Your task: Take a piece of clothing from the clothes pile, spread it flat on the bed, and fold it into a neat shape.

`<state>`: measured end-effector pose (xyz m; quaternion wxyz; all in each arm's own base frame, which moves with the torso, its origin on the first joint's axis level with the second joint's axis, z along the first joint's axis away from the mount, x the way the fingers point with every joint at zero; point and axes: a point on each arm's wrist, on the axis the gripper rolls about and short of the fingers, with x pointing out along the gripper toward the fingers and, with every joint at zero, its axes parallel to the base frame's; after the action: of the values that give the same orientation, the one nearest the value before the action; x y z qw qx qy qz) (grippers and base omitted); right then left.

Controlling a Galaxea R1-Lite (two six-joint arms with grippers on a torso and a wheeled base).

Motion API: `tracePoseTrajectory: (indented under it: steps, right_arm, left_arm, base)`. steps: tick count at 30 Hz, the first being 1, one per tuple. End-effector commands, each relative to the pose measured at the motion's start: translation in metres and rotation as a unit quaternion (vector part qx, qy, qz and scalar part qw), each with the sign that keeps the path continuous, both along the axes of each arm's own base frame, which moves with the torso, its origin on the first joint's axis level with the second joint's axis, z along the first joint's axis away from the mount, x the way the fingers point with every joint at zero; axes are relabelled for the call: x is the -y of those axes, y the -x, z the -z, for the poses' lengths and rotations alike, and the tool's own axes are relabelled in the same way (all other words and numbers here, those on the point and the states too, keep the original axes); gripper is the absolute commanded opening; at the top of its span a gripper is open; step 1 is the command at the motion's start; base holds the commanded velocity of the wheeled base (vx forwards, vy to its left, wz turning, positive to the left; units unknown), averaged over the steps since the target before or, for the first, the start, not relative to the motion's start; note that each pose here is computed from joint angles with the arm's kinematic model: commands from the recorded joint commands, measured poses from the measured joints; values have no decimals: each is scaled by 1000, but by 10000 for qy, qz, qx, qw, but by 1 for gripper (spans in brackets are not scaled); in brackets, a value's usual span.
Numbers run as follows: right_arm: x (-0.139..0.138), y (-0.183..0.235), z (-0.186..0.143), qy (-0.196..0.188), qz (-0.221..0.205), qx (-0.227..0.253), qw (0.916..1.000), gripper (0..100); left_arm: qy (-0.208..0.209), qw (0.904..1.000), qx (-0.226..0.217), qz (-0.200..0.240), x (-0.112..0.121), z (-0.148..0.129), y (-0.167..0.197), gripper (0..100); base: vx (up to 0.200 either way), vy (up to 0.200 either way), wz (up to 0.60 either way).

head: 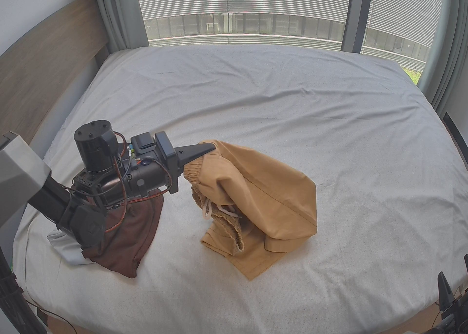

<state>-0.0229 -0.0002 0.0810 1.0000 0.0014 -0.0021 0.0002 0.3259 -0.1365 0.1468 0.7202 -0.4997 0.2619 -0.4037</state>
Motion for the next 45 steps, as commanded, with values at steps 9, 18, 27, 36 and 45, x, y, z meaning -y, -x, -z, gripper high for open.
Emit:
tracePoseTrajectory:
  steps: [9, 18, 27, 36, 45]
  right_arm:
    - [0, 0, 5, 14, -5, -6, 10000, 100]
    - [0, 0, 5, 14, -13, -14, 10000, 100]
    - [0, 0, 5, -9, -6, 2, 10000, 100]
    - [0, 0, 5, -9, -6, 17, 10000, 100]
    - [0, 16, -68, -127, -15, 1279, 9917, 100]
  left_arm:
    - [-811, 9943, 313, -620, -52, 17, 16, 0]
    - [-1150, 9883, 548, -840, -69, 24, 14, 0]
    - [-1532, 9847, 451, -702, -61, 65, 8, 0]
    - [-1544, 9817, 559, -962, -60, 82, 0, 0]
    - [-1470, 9816, 717, -987, -60, 80, -1, 0]
  base:
    - [0, 0, 0]
    - [0, 0, 0]
    - [0, 0, 0]
    - [0, 0, 0]
    - [0, 0, 0]
